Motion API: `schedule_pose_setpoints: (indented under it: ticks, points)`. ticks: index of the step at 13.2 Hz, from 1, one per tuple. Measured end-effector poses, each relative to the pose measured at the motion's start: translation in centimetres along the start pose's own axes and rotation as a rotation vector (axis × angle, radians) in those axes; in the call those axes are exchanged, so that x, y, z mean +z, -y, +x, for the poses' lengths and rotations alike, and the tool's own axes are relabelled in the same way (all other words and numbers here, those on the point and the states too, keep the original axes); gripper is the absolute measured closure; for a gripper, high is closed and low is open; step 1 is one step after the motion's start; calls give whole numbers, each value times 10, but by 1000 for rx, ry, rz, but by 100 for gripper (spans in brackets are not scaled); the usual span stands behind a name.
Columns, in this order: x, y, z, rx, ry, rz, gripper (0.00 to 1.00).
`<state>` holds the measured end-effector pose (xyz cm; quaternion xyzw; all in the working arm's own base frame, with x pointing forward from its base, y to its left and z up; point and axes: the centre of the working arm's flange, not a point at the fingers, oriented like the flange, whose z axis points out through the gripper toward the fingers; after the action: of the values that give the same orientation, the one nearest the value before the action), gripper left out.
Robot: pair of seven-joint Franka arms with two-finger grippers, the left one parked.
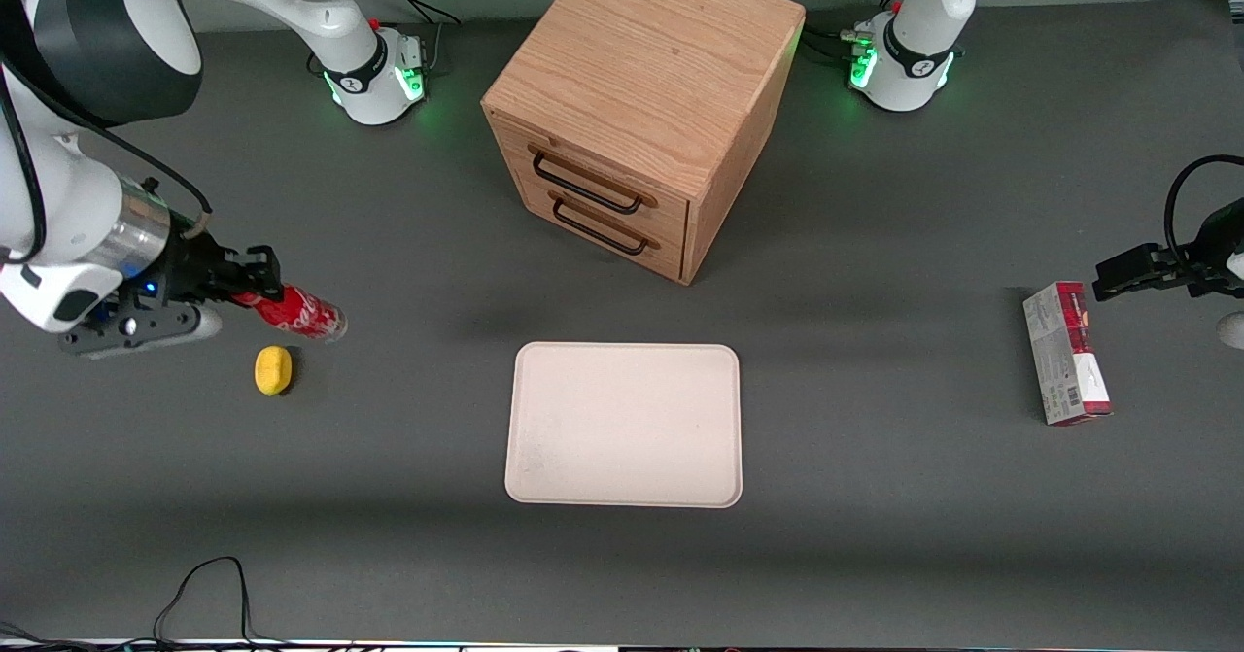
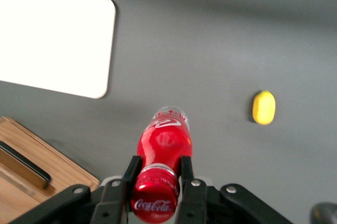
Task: Place coke bottle on tray
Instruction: 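Carry the bottle with the right gripper to the cream tray's edge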
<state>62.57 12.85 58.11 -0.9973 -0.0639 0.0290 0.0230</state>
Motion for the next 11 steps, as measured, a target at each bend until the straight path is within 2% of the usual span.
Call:
schedule_pose_setpoints:
  ticks: [3, 5, 7, 9, 11]
  points:
    - [20, 62, 40, 41, -16, 44, 65]
    - [60, 108, 67, 58, -58, 33, 65]
    - [109, 146, 90, 64, -107, 43, 65]
    - [161, 159, 113, 57, -152, 55, 65]
    - [204, 162, 127, 51, -174, 62, 65]
